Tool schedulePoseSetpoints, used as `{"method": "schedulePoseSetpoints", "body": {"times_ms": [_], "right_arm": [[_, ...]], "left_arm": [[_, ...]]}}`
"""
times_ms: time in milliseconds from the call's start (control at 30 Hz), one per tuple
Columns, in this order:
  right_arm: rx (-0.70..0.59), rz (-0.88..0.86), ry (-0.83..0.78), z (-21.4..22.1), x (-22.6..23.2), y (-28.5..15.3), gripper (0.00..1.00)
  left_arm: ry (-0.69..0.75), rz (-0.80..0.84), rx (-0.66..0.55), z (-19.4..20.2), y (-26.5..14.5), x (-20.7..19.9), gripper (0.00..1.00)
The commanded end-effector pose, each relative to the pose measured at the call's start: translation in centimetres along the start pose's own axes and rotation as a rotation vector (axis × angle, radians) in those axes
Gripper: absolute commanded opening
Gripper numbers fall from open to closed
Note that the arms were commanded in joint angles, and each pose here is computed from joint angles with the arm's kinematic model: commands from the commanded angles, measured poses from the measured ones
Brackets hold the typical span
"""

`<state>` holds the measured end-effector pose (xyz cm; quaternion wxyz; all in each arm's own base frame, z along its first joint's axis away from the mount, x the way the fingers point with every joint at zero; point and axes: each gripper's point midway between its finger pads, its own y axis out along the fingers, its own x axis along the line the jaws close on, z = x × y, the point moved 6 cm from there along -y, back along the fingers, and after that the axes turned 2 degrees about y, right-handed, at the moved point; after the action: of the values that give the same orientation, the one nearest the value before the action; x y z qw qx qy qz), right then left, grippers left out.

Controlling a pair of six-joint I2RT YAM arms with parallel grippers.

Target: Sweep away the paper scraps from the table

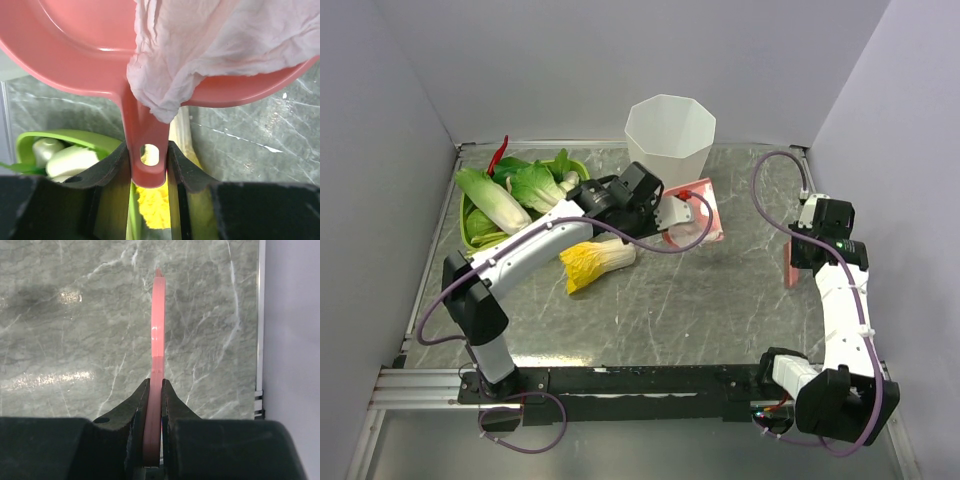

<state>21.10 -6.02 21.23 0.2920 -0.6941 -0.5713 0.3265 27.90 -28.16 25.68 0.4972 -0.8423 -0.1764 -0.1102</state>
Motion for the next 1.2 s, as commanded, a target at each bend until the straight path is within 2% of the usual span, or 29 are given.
{"method": "schedulePoseSetpoints", "body": {"times_ms": [0,300,633,1033,1167], "right_arm": [[0.019,0.021,0.059,0.2,-0.4,0.5,0.0],[0.03,-0.04,0.122,0.3,0.1,0.5,0.0],[0.037,-0.081,0.178,0.9,0.2,0.4,0.0],[0.044,-0.103,0.217,1.8,0.4,0.2,0.0],[0.04,-0.111,0.227,1.7,0.4,0.4,0.0]], "left_arm": [[-0.005,-0.099,-0.089,-1.9,-4.5,2.7,0.01],[-0.075,-0.215,-0.121,-3.1,-8.2,7.8,0.01],[-0.081,-0.445,-0.156,-4.0,-9.8,14.4,0.01],[0.001,-0.735,-0.128,-3.8,-9.9,21.2,0.01],[0.101,-0.844,-0.075,-3.5,-10.6,23.7,0.01]]}}
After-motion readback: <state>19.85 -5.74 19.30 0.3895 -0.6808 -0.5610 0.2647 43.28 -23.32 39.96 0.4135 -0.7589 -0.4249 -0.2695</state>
